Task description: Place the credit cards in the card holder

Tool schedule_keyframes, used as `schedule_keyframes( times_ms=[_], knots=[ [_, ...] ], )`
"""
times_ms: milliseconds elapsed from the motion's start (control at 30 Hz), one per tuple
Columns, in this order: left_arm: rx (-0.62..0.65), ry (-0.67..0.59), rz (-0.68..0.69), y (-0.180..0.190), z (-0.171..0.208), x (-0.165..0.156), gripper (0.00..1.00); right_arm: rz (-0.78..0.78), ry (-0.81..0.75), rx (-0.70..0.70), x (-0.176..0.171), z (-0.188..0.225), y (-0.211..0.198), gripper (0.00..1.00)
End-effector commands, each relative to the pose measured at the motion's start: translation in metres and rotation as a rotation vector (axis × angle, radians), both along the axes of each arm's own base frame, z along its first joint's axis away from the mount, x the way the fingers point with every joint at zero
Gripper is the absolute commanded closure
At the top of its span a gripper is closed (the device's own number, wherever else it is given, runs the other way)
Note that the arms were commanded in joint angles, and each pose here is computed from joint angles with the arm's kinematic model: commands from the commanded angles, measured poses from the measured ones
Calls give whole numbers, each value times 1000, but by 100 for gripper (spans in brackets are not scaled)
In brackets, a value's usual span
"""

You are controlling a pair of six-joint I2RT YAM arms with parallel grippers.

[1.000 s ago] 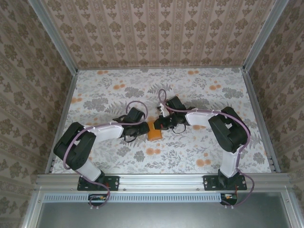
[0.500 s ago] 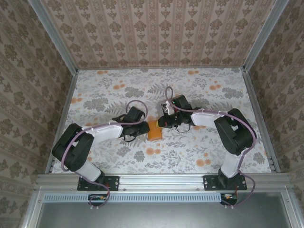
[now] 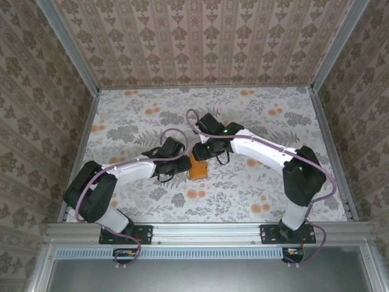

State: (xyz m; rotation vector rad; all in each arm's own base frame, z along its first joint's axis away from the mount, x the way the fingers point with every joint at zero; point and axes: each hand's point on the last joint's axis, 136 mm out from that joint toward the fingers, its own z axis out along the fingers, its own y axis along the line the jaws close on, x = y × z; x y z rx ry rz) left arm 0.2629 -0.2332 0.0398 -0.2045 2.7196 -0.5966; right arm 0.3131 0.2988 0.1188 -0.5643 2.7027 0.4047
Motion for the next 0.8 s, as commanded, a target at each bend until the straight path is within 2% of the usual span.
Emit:
schedule_keyframes(
  times_ms=[0, 133, 367, 767],
  knots=[
    [6, -14, 53, 19, 6, 2, 51, 9, 45, -291, -11, -29, -31, 57],
    [-2, -14, 76, 33, 7, 3, 51, 26, 44, -354, -8, -38, -24, 58],
    [-7, -14, 114, 54, 6, 2, 50, 38, 45, -367, -6, -44, -14, 60],
    [-12, -11, 116, 59, 3, 1, 50, 66, 67, -376, -4, -55, 4, 64]
  ],
)
